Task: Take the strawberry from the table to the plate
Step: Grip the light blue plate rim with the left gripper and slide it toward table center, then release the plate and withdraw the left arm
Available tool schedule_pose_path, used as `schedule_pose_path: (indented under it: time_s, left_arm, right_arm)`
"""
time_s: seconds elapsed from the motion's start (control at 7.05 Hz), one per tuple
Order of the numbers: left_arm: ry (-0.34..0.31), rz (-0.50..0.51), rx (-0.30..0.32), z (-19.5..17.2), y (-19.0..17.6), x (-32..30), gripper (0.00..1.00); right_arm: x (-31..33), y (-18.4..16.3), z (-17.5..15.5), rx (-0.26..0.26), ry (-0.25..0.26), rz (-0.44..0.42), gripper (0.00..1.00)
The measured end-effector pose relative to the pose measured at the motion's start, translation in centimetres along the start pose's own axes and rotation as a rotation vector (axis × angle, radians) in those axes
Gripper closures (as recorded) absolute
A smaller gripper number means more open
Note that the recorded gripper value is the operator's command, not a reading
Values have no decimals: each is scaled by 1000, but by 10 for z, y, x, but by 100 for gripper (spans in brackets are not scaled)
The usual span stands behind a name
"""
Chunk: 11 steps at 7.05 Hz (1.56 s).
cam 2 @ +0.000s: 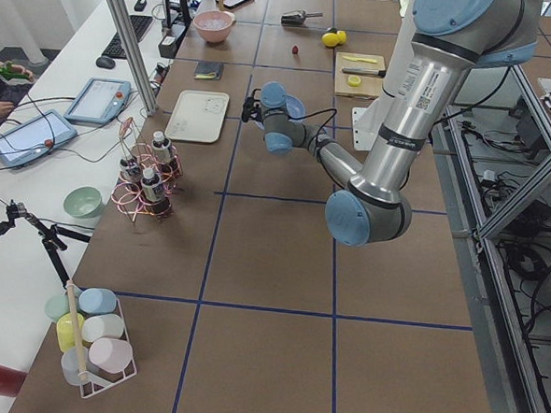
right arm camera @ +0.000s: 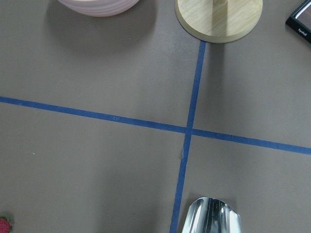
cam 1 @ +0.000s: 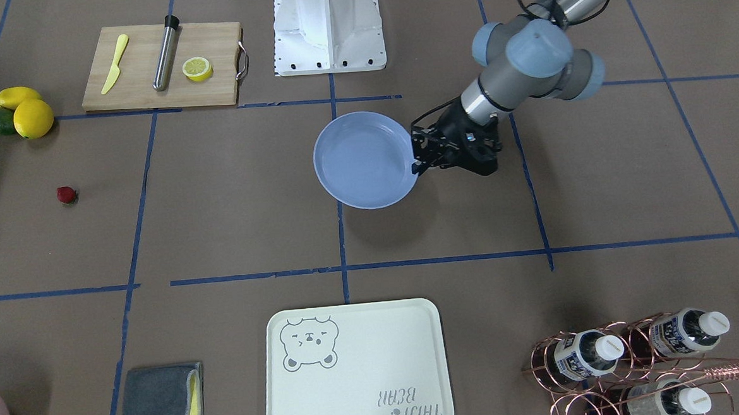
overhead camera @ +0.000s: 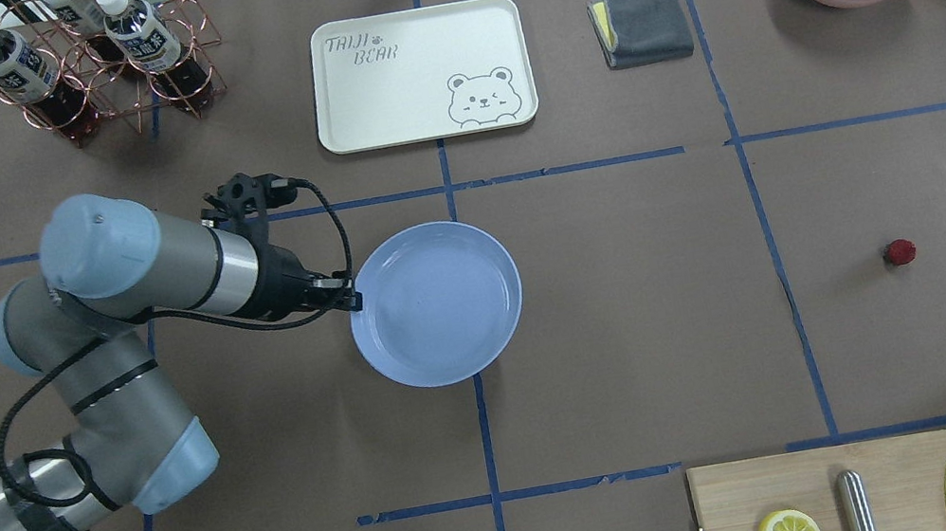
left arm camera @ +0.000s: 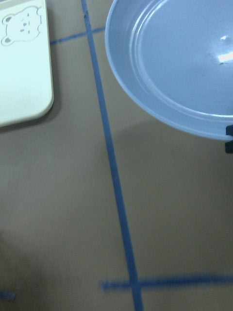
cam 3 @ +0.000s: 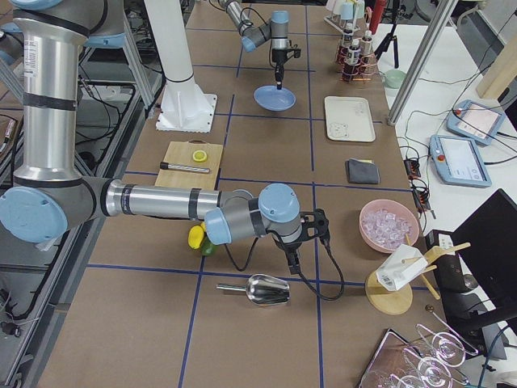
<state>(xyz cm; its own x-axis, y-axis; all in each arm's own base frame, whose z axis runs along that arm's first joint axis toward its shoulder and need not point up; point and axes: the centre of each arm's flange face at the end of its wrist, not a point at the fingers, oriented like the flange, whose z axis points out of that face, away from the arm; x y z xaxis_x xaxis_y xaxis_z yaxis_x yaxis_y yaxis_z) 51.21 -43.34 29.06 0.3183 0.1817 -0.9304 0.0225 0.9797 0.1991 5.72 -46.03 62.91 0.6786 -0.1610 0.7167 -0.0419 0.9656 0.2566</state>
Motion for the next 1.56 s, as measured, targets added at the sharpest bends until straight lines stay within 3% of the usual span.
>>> schedule_pose_path:
  time_s: [0.28,0.99,1.13,1.28,1.42,1.56]
  left_arm:
    - [-23,-7,7,33,9,15,100]
    - [-45,-17,22,34,2,4,100]
    - [-46,-17,21,34,2,4,84]
    - [-46,-17,21,35,3,4,54]
    - [-46,-17,20,35,3,4,36]
    - [-46,-16,20,35,3,4,5]
  right_arm:
    - [0,0,0,0,0,0,0]
    - [-1,-1,-1,2,0,0,0]
    - [-1,-1,-1,2,0,0,0]
    - [-1,-1,-1,2,0,0,0]
    - [-1,-1,-1,2,0,0,0]
    - [-1,-1,-1,3,0,-1,0]
